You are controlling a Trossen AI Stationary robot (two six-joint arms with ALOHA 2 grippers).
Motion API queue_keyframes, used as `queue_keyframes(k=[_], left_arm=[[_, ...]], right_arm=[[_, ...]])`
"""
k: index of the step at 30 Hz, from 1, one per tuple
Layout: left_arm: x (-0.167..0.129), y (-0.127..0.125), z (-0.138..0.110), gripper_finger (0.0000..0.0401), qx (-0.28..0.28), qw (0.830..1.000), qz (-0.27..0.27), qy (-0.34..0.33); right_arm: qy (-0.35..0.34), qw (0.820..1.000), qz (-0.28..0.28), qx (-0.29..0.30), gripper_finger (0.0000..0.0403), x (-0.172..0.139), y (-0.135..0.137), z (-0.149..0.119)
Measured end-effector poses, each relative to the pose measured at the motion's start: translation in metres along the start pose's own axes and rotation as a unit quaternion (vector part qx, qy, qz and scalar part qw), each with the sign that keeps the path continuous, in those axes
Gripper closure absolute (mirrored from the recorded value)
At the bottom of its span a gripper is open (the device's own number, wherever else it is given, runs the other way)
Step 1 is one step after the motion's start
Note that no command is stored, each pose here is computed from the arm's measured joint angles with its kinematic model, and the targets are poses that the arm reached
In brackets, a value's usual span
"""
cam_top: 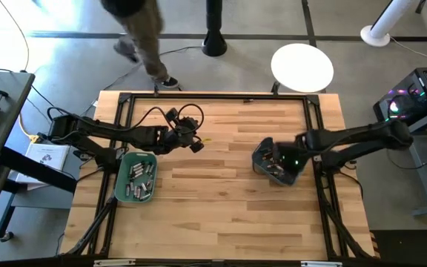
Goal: Sort batteries
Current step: Put the black battery into the blue bin
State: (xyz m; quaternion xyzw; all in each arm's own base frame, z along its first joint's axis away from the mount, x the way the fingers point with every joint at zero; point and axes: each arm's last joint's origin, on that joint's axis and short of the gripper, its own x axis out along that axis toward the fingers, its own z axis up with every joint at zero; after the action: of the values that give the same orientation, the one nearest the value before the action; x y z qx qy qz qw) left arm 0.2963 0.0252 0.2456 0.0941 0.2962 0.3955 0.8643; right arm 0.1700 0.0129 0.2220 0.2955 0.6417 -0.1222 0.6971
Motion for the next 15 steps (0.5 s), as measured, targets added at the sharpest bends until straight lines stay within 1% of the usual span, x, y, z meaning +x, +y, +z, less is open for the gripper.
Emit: queue_keyframes(k=[3, 6, 11, 15], left_arm=[[0.000, 0.000, 0.001, 0.0398, -0.003, 1.000, 0.000, -0.003], [0.000, 0.000, 0.003, 0.0398, -0.003, 1.000, -0.001, -0.010], [0.000, -0.001, 0.004, 0.0398, -0.008, 1.000, -0.005, -0.015], [0.000, -0.001, 0.004, 0.0398, -0.008, 1.000, -0.005, -0.015]], right_arm=[[0.028, 1.000, 0.001, 0.014, 0.0392, 0.018, -0.002, -0.009], [0.037, 0.999, 0.005, 0.024, 0.0384, 0.029, -0.006, -0.012], [0.033, 0.999, -0.001, 0.028, 0.0360, 0.035, -0.009, -0.013], [0.022, 0.999, -0.006, 0.039, 0.0327, 0.035, -0.011, -0.011]])
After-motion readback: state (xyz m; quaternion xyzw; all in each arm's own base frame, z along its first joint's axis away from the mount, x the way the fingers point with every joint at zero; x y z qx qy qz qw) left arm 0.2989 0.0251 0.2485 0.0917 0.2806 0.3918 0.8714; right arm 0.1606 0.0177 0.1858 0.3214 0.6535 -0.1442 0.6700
